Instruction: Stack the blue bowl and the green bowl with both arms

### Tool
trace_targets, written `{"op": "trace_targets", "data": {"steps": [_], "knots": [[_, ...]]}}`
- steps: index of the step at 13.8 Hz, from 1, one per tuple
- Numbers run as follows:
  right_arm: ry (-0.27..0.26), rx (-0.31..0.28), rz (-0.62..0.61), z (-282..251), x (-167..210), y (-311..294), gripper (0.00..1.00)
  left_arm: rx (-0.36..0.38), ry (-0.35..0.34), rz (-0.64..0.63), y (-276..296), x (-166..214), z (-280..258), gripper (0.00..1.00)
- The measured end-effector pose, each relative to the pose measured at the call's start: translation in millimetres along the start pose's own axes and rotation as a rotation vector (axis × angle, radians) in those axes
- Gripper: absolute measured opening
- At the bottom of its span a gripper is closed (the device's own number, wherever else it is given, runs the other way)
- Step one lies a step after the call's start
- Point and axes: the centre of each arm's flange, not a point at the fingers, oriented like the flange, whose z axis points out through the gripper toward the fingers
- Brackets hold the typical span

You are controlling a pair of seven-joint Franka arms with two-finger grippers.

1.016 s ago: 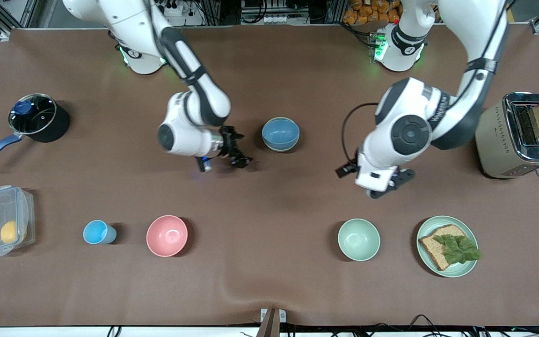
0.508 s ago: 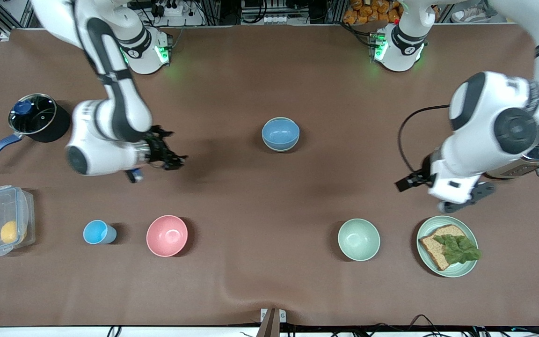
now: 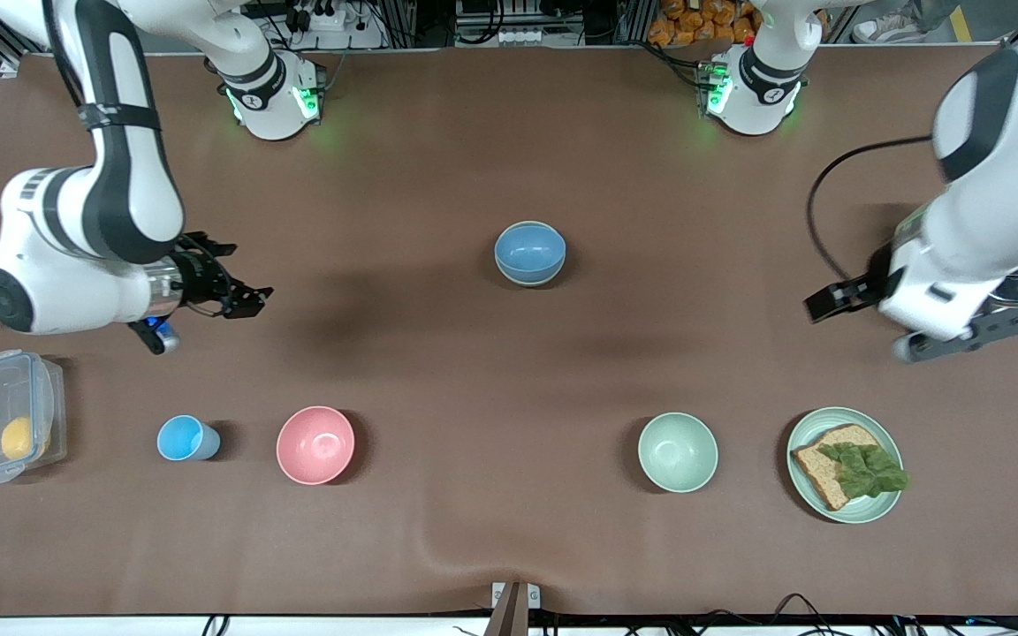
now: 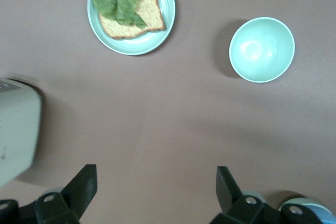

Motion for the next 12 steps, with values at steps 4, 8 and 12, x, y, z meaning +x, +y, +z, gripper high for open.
{"op": "trace_targets", "data": {"steps": [4,8,12], "knots": [[0.044,0.046,-0.162,-37.4,26.3,18.1,1.00,-0.013,0.002,0.055,-36.9,-31.9,-57.6,1.00],[0.184,-0.073,-0.328,-62.6,-4.6,-14.1,1.00,-0.007,0.019,0.138,-14.7,-57.8,-77.9,1.00],[0.291,-0.006,-0.439,-122.3,-69.1,-24.5,1.00,-0.004,0.012,0.163,-11.6,-59.4,-76.2,1.00]]}}
